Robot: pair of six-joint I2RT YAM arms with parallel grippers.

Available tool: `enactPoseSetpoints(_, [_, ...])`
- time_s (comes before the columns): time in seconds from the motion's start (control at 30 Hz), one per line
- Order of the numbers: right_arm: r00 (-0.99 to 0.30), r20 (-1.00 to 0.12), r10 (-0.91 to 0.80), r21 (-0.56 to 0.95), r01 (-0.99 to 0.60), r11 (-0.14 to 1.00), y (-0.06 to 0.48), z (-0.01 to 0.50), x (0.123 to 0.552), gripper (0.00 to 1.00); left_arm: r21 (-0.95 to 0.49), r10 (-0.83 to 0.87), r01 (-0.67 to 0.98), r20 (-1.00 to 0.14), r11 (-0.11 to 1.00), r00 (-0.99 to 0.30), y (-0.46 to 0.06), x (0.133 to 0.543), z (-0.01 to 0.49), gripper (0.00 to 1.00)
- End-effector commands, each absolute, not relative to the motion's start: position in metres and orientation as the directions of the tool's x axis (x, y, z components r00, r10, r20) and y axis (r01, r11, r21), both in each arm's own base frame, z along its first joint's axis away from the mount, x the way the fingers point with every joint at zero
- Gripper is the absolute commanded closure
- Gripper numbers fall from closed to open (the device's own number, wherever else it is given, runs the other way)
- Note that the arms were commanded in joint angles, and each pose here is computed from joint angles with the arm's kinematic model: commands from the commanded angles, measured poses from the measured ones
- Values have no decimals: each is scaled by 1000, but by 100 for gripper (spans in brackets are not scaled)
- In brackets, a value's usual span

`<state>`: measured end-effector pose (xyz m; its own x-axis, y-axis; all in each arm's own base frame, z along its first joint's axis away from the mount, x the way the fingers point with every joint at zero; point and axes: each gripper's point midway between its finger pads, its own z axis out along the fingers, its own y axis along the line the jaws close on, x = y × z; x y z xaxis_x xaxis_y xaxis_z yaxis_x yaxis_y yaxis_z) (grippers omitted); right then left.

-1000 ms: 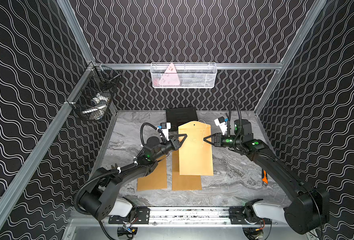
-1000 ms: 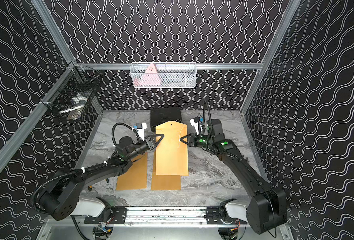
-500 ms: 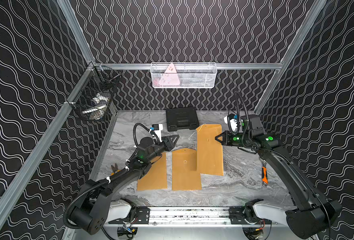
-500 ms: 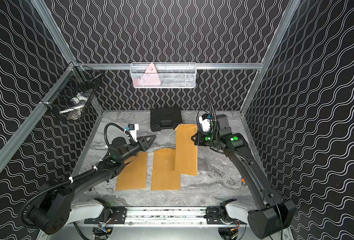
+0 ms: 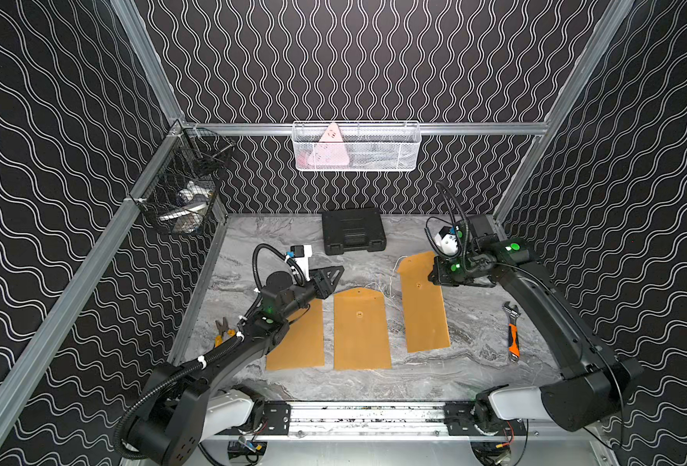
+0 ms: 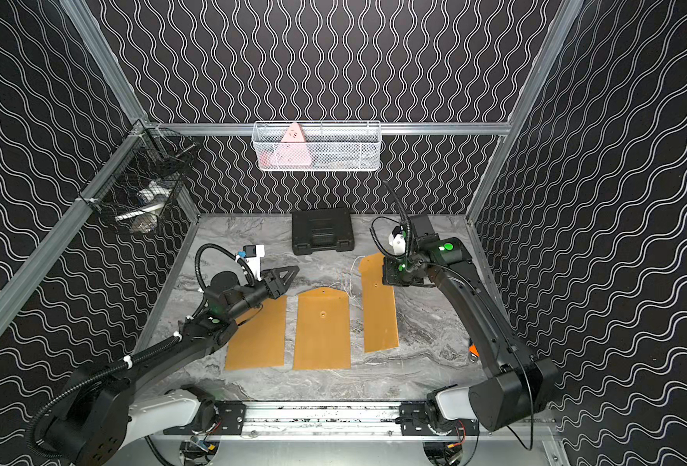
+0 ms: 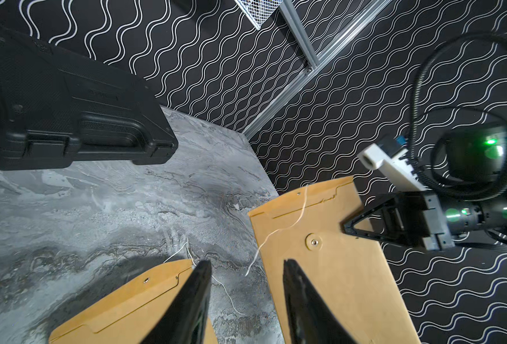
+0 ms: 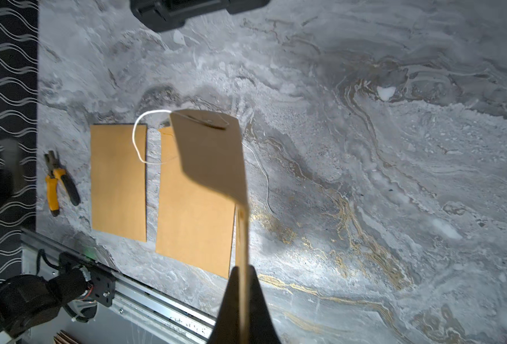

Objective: Open the file bag
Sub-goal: Place the file bag at the center of the board.

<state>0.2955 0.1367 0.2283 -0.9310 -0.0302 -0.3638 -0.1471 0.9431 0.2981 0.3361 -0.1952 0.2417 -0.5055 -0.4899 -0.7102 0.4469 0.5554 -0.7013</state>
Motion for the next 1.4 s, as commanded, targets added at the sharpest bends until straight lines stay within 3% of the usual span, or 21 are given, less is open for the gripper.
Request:
enactPoseSetpoints(0.0, [-952, -299, -69, 253, -149, 956, 128, 212, 289, 100, -678, -474, 465, -733, 570, -488, -193, 333, 244, 57])
enactPoseSetpoints(0.8, [-983, -182, -33, 374, -100, 922, 126, 144, 320, 100, -671, -463, 461, -738, 581, -490, -190, 334, 239, 57])
enactPoseSetpoints(1.37, [-989, -149, -7, 339, -57, 939, 121, 118, 328, 100, -682, -467, 457, -727, 571, -503, -191, 336, 234, 58])
